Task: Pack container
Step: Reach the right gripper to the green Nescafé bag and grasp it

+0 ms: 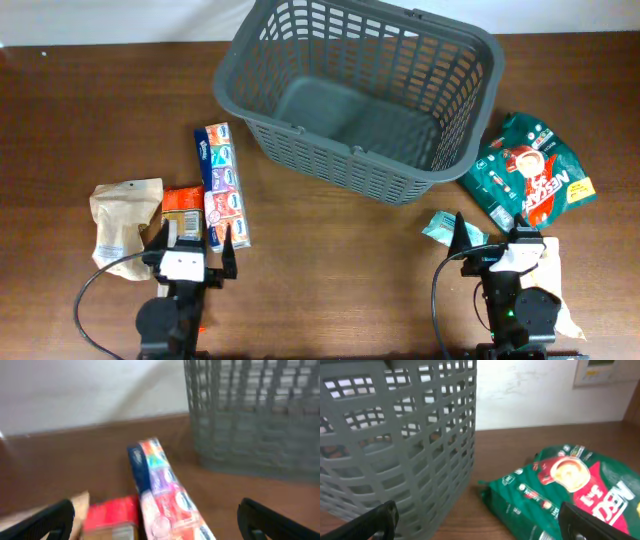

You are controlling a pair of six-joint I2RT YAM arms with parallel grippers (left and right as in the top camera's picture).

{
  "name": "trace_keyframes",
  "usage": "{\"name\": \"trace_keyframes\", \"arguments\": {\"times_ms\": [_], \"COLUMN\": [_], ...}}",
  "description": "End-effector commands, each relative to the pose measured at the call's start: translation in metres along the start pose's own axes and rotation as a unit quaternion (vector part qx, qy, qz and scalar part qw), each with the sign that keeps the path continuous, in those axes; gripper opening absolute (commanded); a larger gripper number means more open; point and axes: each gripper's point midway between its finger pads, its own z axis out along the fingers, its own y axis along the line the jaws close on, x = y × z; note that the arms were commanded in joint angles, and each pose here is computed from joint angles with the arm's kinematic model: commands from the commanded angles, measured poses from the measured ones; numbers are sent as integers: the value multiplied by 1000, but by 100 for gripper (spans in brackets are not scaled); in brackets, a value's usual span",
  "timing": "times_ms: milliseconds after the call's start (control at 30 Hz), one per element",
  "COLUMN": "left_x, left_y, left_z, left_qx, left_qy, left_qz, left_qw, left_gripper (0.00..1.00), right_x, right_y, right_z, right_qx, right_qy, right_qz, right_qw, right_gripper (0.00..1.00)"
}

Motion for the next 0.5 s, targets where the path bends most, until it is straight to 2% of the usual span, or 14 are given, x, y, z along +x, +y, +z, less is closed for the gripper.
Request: {"name": "trace_keyframes", "arguments": {"times_ms": [0, 200, 467], "left_x": [-5, -39, -82], "left_y": [-11, 8, 18], "left_z": [-6, -3, 38], "left_qx": [35, -5, 11], "left_qy": [35, 67, 170], "left_qz": [-13, -1, 35], "left_qw": [999, 998, 985], "left_gripper": [99, 99, 99], "right_x": [7, -9, -87], "right_y": [9, -5, -10], "right_z": [-4, -17, -20], "right_qx": [-21, 31, 72], "right_qy": [44, 121, 170], "right_qz": [31, 27, 14], "right_qw": [998, 992, 983], "right_gripper": [99, 99, 99]}}
